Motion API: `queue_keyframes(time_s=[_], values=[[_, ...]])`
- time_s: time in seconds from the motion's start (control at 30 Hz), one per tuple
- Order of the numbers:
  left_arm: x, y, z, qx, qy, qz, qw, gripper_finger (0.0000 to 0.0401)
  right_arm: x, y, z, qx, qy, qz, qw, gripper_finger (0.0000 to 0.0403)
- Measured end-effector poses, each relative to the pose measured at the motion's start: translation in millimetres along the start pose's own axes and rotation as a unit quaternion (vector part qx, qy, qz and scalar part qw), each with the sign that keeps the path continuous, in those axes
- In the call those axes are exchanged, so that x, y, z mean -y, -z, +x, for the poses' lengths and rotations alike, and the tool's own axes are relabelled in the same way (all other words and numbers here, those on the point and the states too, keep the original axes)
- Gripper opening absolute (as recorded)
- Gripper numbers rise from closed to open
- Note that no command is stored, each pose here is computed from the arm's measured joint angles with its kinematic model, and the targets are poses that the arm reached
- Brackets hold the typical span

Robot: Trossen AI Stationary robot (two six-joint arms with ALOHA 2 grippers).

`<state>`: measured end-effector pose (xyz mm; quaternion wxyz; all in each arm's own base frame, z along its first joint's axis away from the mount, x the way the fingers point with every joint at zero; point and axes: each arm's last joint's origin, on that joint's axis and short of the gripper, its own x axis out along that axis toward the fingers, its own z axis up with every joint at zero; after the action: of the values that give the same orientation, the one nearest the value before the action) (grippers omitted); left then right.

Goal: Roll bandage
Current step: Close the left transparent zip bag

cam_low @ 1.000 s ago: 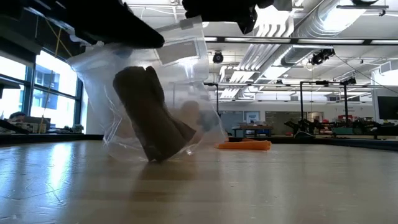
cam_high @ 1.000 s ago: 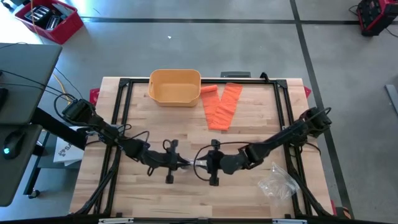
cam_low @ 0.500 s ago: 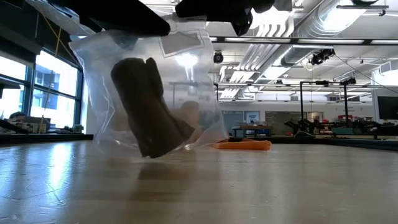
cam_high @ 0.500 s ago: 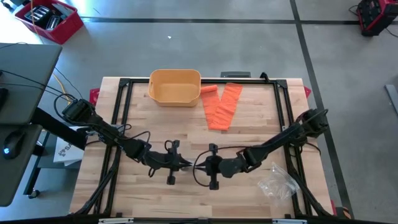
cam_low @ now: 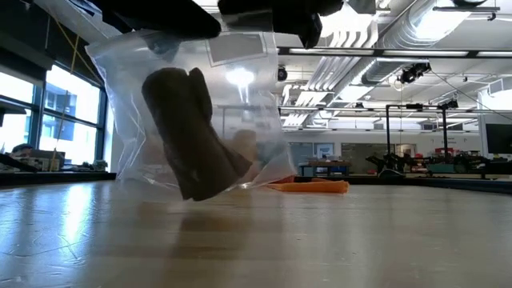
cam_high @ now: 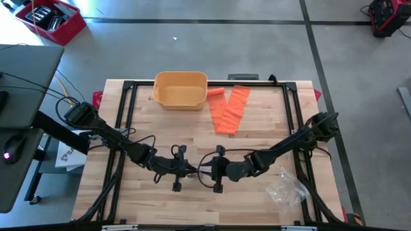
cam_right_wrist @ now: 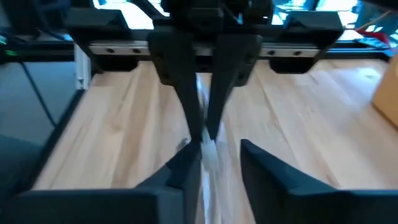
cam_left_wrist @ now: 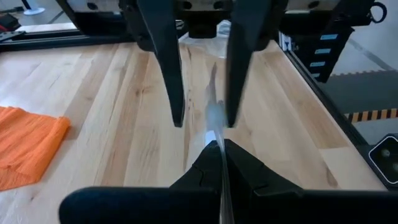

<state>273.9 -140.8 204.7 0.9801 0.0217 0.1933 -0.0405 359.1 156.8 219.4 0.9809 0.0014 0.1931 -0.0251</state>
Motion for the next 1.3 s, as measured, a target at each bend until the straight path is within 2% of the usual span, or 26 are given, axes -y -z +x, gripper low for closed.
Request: queue_keyframes(time_s=[0.17,0.4,0.57,0.87,1.03,1.13,1.3], values=[[0.0,1.9,0.0,-0.01,0.002,0.004,1.0,0.0,1.0,-13.5,-11.4,0.017,-0.024,0.002,1.0,0.0152],[0.7,1.9,-0.3,-0.009,0.003,0.001,1.0,0.0,-7.0,0.7,-16.0,-0.036,-0.013,0.01,0.999,0.0148],[0.6,2.0,-0.3,-0.009,0.001,0.002,1.0,0.0,-19.4,14.4,-4.8,-0.025,-0.012,-0.014,1.0,0.0117],[0.7,2.0,-0.5,-0.01,0.003,0.0,1.0,0.0,-28.1,15.3,-9.1,-0.007,0.016,-0.048,0.999,0.0015],[2.7,1.8,-1.3,-0.007,0.006,0.007,1.0,0.0002,-27.0,14.9,-9.3,-0.003,0.035,-0.046,0.998,0.0003],[3.6,2.2,-1.7,-0.008,0.007,0.029,1.0,0.0025,-26.3,14.8,-9.3,0.0,0.047,-0.045,0.998,0.0002],[2.8,-1.4,-1.2,0.009,0.006,0.036,0.999,0.01,-25.6,15.9,-9.5,-0.004,0.054,-0.038,0.998,0.0001]])
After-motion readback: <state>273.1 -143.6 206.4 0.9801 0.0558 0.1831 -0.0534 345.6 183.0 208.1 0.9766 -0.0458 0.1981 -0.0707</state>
